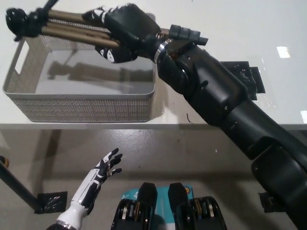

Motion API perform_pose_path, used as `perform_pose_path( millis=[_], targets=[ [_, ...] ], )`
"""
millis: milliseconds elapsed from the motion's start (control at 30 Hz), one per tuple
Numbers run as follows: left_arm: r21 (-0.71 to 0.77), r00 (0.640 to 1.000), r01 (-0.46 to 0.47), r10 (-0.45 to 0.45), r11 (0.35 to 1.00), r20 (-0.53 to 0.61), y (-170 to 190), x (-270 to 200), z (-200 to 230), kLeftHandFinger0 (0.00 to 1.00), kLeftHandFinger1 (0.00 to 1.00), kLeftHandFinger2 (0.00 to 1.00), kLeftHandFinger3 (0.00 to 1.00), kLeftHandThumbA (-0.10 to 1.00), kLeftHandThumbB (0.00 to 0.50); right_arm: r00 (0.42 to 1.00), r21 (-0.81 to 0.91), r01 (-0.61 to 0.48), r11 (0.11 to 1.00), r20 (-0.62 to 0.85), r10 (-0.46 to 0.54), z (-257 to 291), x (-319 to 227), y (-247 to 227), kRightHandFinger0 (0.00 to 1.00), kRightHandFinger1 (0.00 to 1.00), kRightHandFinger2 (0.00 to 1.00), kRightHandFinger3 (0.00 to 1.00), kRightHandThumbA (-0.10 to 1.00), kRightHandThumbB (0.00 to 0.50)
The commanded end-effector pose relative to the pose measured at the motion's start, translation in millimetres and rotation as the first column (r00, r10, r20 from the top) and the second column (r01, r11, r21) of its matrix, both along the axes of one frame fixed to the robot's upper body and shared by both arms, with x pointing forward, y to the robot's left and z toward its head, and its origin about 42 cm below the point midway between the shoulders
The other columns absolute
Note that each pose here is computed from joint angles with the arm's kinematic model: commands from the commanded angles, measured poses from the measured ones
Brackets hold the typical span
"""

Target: The robot uses its right hand to pick the tripod on the desk and places it into a rectangular container on the left.

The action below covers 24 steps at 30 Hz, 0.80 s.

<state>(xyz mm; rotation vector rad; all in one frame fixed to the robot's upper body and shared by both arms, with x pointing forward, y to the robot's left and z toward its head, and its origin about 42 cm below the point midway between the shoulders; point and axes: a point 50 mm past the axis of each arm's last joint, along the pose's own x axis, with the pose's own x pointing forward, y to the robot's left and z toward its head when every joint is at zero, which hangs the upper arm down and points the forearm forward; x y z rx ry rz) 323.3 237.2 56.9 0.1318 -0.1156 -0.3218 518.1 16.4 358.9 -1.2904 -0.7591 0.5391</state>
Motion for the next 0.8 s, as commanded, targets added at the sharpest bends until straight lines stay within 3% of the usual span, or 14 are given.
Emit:
perform_pose_path(
  millis=[0, 67, 133, 167, 200, 233, 267, 300, 333, 367, 467, 767],
  targets=[
    [0.028, 0.998, 0.030, -0.031, 0.999, 0.053, -2, 6, 11, 0.92, 1.00, 1.00, 1.00, 1.00, 0.500, 0.988, 0.010, -0.069, 0.998, 0.142, 0.067, 38, -8, 21, 0.00, 0.20, 0.57, 0.46, -0.10, 0.273],
    [0.032, 0.998, 0.035, -0.037, 0.999, 0.055, -4, 8, 12, 0.90, 1.00, 1.00, 1.00, 1.00, 0.500, 0.989, -0.009, -0.066, 0.998, 0.134, 0.067, 35, -6, 23, 0.00, 0.11, 0.36, 0.38, -0.10, 0.277],
    [0.031, 0.998, 0.039, -0.041, 0.999, 0.054, -6, 11, 13, 0.89, 1.00, 1.00, 1.00, 1.00, 0.500, 0.985, -0.010, -0.072, 0.997, 0.156, 0.073, 34, -5, 24, 0.00, 0.01, 0.25, 0.33, -0.10, 0.250],
    [0.032, 0.998, 0.040, -0.041, 0.999, 0.054, -6, 11, 13, 0.89, 1.00, 1.00, 1.00, 1.00, 0.500, 0.982, -0.011, -0.079, 0.997, 0.170, 0.080, 33, -5, 25, 0.00, 0.00, 0.26, 0.33, -0.10, 0.243],
    [0.032, 0.997, 0.044, -0.046, 0.999, 0.054, -6, 11, 13, 0.88, 1.00, 1.00, 1.00, 1.00, 0.500, 0.980, -0.017, -0.081, 0.997, 0.183, 0.083, 31, -5, 26, 0.00, 0.00, 0.33, 0.32, -0.10, 0.229],
    [0.029, 0.997, 0.047, -0.048, 0.998, 0.053, -6, 11, 13, 0.87, 1.00, 1.00, 1.00, 1.00, 0.500, 0.975, -0.011, -0.078, 0.997, 0.206, 0.079, 28, -5, 28, 0.00, 0.00, 0.34, 0.39, 0.03, 0.263],
    [0.031, 0.997, 0.046, -0.047, 0.998, 0.054, -6, 11, 13, 0.86, 1.00, 1.00, 1.00, 1.00, 0.500, 0.977, -0.034, -0.071, 0.997, 0.201, 0.077, 28, -5, 30, 0.10, 0.16, 0.48, 0.54, 0.37, 0.311],
    [0.027, 0.998, 0.048, -0.049, 0.998, 0.050, -6, 12, 14, 0.86, 1.00, 1.00, 1.00, 1.00, 0.500, 0.985, -0.086, -0.056, 0.995, 0.160, 0.069, 30, -5, 32, 0.57, 0.74, 0.97, 1.00, 0.82, 0.409],
    [0.029, 0.997, 0.050, -0.052, 0.998, 0.052, -7, 13, 14, 0.86, 1.00, 1.00, 1.00, 1.00, 0.500, 0.989, -0.116, -0.050, 0.992, 0.129, 0.065, 32, -5, 33, 0.79, 1.00, 1.00, 1.00, 0.93, 0.475],
    [0.030, 0.997, 0.052, -0.053, 0.998, 0.053, -7, 13, 14, 0.86, 1.00, 1.00, 1.00, 1.00, 0.500, 0.993, -0.118, -0.055, 0.991, 0.100, 0.067, 34, -5, 33, 1.00, 1.00, 1.00, 1.00, 0.91, 0.489],
    [0.044, 0.996, 0.064, -0.067, 0.997, 0.064, -10, 17, 16, 0.86, 1.00, 1.00, 1.00, 1.00, 0.500, 0.997, -0.132, -0.049, 0.990, 0.059, 0.058, 47, -3, 31, 1.00, 1.00, 1.00, 1.00, 1.00, 0.500],
    [0.063, 0.994, 0.080, -0.084, 0.995, 0.072, -12, 19, 14, 0.87, 1.00, 1.00, 1.00, 1.00, 0.500, 0.997, -0.028, -0.081, 0.996, 0.010, 0.081, 101, -7, 27, 1.00, 1.00, 1.00, 1.00, 1.00, 0.500]
  ],
)
